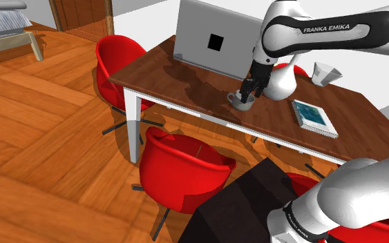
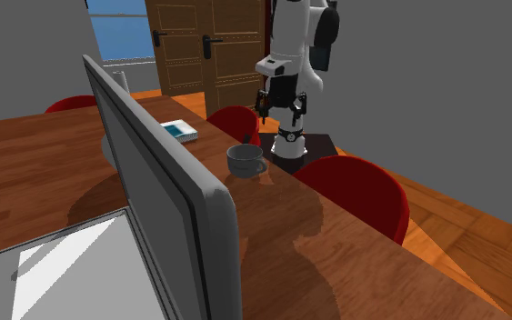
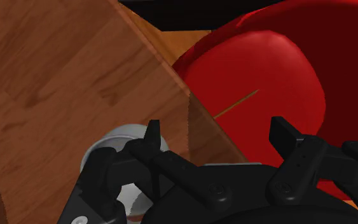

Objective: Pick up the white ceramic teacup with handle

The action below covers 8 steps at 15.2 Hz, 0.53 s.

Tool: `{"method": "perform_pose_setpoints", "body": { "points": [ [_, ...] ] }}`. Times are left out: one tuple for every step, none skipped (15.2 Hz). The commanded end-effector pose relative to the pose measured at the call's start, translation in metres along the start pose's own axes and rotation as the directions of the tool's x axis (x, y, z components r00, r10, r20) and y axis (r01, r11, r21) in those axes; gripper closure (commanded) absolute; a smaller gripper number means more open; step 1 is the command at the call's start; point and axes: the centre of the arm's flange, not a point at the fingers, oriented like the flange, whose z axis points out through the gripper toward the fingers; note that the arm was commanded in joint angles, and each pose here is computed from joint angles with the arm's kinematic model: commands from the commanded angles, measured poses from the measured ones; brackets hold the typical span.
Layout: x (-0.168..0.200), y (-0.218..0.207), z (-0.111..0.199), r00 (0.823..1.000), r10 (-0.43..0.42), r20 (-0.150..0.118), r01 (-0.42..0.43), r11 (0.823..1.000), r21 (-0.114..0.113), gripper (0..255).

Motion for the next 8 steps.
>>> {"method": "perform_pose_setpoints", "body": {
  "points": [
    [0.021, 0.013, 0.009, 1.000, 0.005, -0.009, -0.005, 1.000, -0.005, 0],
    [0.031, 0.018, 0.014, 1.000, 0.007, -0.013, -0.007, 1.000, -0.007, 0],
    [0.041, 0.024, 0.018, 1.000, 0.009, -0.017, -0.009, 1.000, -0.009, 0],
    [0.051, 0.030, 0.023, 1.000, 0.011, -0.021, -0.012, 1.000, -0.011, 0],
    [0.062, 0.035, 0.027, 1.000, 0.014, -0.025, -0.014, 1.000, -0.013, 0],
    [0.072, 0.041, 0.032, 0.999, 0.016, -0.029, -0.016, 1.000, -0.015, 0],
    [0.082, 0.047, 0.036, 0.999, 0.018, -0.034, -0.019, 1.000, -0.017, 0],
    [0.083, 0.047, 0.036, 0.999, 0.018, -0.034, -0.019, 1.000, -0.017, 0]
  ]
}}
